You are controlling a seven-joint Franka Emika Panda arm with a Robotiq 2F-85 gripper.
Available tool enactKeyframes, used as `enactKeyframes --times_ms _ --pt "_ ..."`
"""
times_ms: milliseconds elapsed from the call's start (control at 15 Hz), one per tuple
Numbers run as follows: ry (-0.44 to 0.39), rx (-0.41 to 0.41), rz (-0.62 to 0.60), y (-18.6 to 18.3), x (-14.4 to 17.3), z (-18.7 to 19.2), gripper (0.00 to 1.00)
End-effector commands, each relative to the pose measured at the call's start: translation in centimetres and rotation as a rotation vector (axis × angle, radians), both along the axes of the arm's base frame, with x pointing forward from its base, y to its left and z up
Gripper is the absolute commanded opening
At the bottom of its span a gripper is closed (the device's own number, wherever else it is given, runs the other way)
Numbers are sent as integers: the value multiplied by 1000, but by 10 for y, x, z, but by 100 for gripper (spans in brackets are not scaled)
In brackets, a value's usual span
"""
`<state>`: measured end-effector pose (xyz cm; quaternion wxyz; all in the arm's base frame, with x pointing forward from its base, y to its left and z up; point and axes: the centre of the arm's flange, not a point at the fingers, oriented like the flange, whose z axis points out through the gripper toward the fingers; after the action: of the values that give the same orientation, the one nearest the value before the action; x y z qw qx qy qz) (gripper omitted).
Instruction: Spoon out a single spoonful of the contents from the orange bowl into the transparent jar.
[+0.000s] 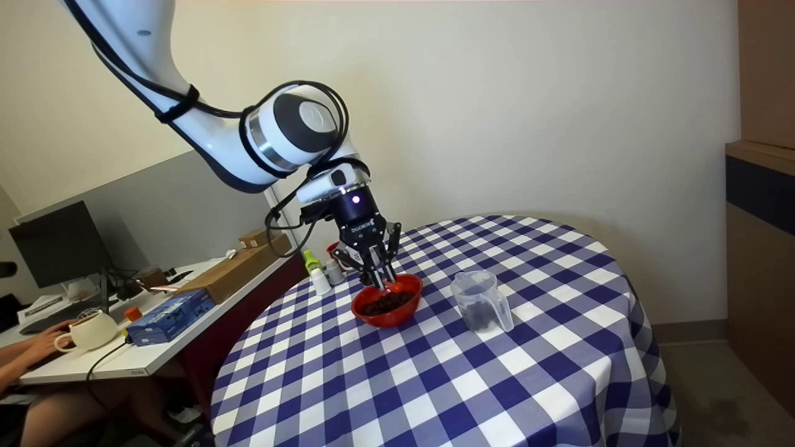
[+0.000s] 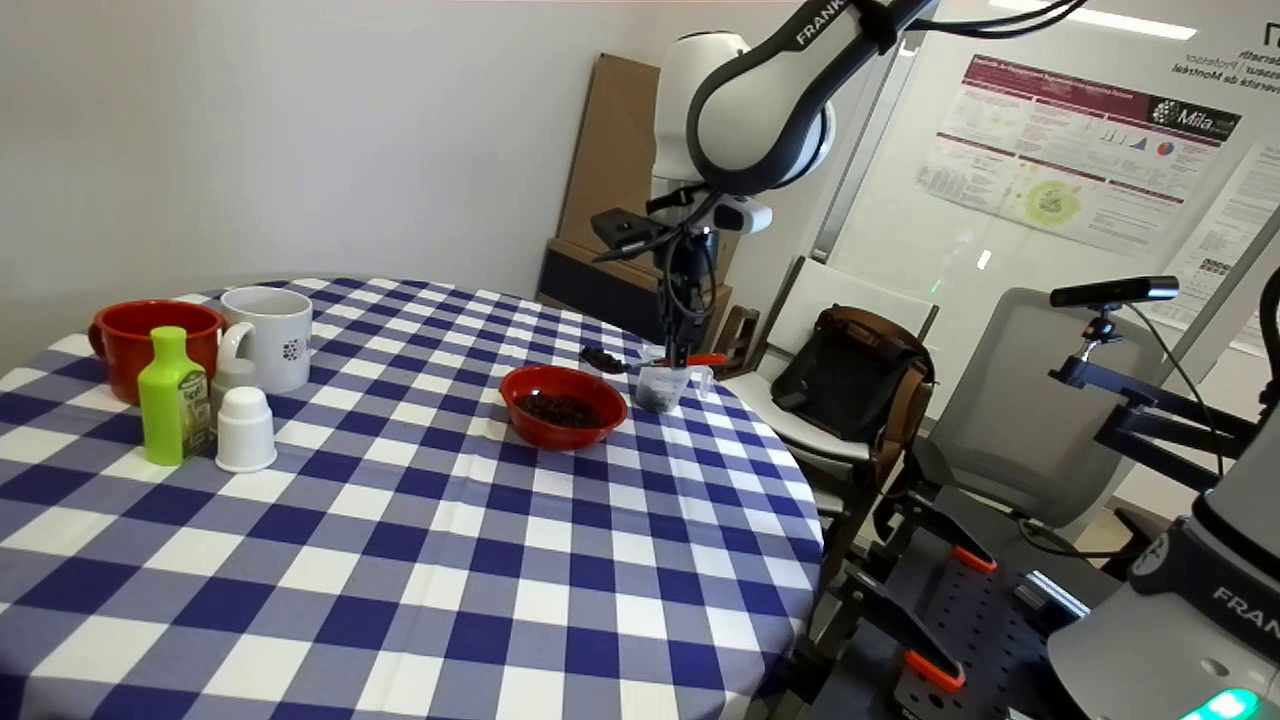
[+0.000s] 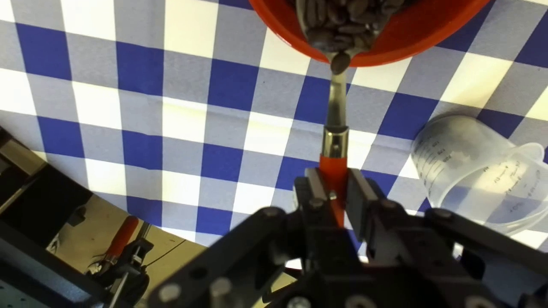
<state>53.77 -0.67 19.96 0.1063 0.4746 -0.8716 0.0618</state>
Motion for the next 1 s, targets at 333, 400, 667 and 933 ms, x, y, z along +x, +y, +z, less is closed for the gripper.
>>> enactKeyframes --times_ms 333,400,667,933 --pt "-10 23 -34 -46 -4 33 7" --pt "-11 23 -41 -54 -5 34 7" --pt "-9 21 -69 -84 -10 36 7" --pt "-3 19 -93 -116 -14 36 7"
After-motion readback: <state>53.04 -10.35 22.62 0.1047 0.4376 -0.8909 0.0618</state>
